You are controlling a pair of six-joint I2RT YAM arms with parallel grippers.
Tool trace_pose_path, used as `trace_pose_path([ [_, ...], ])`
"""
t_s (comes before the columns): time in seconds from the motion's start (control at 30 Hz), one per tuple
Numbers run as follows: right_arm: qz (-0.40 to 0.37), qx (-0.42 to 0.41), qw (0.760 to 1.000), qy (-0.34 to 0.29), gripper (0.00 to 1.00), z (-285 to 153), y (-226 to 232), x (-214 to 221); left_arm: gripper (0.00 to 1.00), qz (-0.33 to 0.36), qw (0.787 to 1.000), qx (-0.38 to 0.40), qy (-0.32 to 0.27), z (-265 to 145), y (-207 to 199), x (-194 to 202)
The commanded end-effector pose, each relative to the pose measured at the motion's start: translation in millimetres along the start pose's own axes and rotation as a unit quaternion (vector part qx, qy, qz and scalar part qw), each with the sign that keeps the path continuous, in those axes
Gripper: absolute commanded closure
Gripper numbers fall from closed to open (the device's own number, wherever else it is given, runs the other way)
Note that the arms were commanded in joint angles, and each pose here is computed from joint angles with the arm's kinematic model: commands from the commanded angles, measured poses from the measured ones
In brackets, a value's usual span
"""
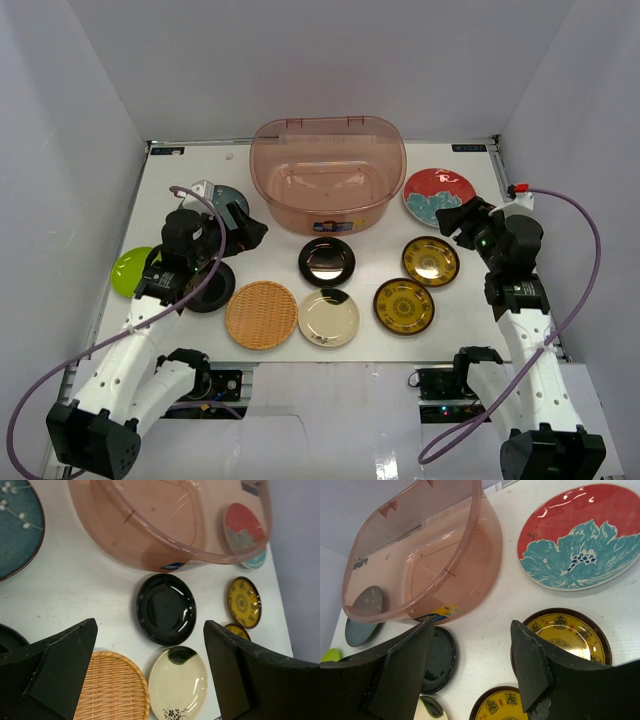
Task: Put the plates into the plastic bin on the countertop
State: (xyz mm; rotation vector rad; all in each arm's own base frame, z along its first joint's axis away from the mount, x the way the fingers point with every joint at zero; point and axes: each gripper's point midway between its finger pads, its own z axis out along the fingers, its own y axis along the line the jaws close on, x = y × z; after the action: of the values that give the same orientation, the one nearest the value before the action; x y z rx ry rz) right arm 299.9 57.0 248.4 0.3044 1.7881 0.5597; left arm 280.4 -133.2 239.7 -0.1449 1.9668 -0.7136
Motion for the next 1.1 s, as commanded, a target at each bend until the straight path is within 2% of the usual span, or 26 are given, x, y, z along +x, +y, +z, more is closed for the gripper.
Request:
trace_pose_path([
  [0.0, 0.003, -0.030, 0.999, -0.014, 0.31, 8, 13, -11, 0.02, -0.014, 0.999, -0.049, -0.017, 9, 14, -14],
  [0.03, 0.003, -0.038, 0.999, -0.023, 0.31, 10, 15, -14, 0.02, -0.012, 0.997, -0.076, -0.016, 15, 25, -13],
  [0.17, 0.019, -0.057, 0.998, 0.015, 0.31, 26, 16, 13, 0.02, -0.013, 0.991, -0.135, -0.011, 31, 51, -16],
  [0.23, 0.019, -0.058, 0.998, 0.019, 0.31, 33, 15, 18, 0.02, -0.039, 0.983, -0.176, -0.017, 32, 77, -26],
  [0.33, 0.010, -0.060, 0.997, 0.056, 0.31, 46, 15, 36, 0.02, -0.144, 0.970, -0.198, -0.015, 34, 127, -32],
  [0.4, 0.005, -0.070, 0.996, 0.063, 0.31, 48, 19, 38, 0.02, -0.181, 0.954, -0.238, -0.030, 28, 163, -35],
  [0.5, 0.000, -0.064, 0.995, 0.070, 0.32, 52, 14, 44, 0.03, -0.233, 0.932, -0.278, -0.013, 30, 198, -21],
  [0.57, -0.002, -0.060, 0.996, 0.070, 0.32, 53, 12, 45, 0.06, -0.270, 0.915, -0.299, -0.019, 30, 220, -14],
  [0.67, -0.002, -0.064, 0.995, 0.078, 0.35, 56, 10, 51, 0.14, -0.305, 0.903, -0.302, -0.033, 33, 243, -10],
  [0.7, -0.002, -0.065, 0.995, 0.081, 0.35, 56, 10, 52, 0.19, -0.318, 0.897, -0.307, -0.017, 39, 253, 1],
  [0.73, -0.002, -0.065, 0.994, 0.088, 0.36, 57, 9, 56, 0.20, -0.322, 0.895, -0.308, -0.016, 44, 258, -4],
  [0.8, -0.001, -0.064, 0.994, 0.089, 0.37, 57, 8, 58, 0.22, -0.335, 0.879, -0.339, 0.003, 50, 280, 11],
  [0.93, -0.003, -0.065, 0.994, 0.086, 0.40, 57, 9, 55, 0.23, -0.356, 0.875, -0.327, 0.000, 65, 300, 14],
  [1.07, -0.003, -0.047, 0.996, 0.078, 0.42, 58, 2, 54, 0.29, -0.357, 0.887, -0.294, -0.011, 84, 309, 5],
])
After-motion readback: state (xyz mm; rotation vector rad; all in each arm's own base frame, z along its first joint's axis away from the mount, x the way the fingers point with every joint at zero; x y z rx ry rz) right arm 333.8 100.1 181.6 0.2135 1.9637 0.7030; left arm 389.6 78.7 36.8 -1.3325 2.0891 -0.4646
